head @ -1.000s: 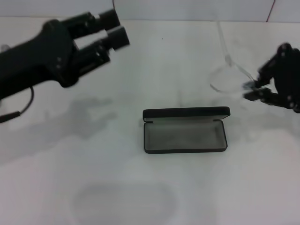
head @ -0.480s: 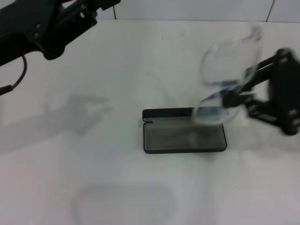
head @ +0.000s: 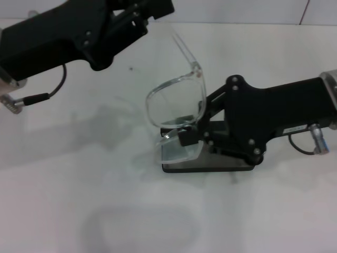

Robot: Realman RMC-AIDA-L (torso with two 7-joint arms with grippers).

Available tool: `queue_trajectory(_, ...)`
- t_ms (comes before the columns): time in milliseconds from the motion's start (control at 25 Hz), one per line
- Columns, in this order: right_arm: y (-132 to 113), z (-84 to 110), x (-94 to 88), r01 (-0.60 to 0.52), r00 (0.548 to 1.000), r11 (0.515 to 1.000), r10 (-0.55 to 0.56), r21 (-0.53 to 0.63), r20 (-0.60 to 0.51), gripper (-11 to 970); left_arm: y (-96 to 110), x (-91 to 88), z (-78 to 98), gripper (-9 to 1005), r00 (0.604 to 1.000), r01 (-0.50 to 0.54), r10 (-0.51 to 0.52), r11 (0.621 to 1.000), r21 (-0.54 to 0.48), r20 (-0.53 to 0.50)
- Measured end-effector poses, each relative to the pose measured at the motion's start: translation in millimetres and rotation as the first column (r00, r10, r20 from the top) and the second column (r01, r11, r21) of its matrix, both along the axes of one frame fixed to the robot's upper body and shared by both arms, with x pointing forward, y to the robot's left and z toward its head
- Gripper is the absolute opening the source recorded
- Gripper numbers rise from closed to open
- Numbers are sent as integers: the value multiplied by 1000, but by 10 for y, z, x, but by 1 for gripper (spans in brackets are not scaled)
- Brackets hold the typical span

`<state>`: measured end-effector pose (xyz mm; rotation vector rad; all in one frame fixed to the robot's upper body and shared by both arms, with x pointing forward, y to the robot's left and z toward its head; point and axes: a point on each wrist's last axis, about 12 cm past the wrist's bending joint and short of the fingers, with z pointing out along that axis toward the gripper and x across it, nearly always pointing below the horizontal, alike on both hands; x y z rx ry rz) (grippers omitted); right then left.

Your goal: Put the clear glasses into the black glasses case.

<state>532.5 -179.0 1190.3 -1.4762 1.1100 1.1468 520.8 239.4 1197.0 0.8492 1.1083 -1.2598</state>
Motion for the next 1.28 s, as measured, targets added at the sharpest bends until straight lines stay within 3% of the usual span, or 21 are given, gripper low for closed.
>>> queue_trajectory(360, 73, 39, -15, -37, 999, 998, 36, 51, 23, 97, -60, 47, -89, 154, 1000, 17, -17, 1000, 19, -25)
queue_trajectory(1280, 29, 21, -23, -32, 999, 996, 31, 79, 15, 96, -167, -47, -182, 150, 991, 132, -128, 987, 87, -44)
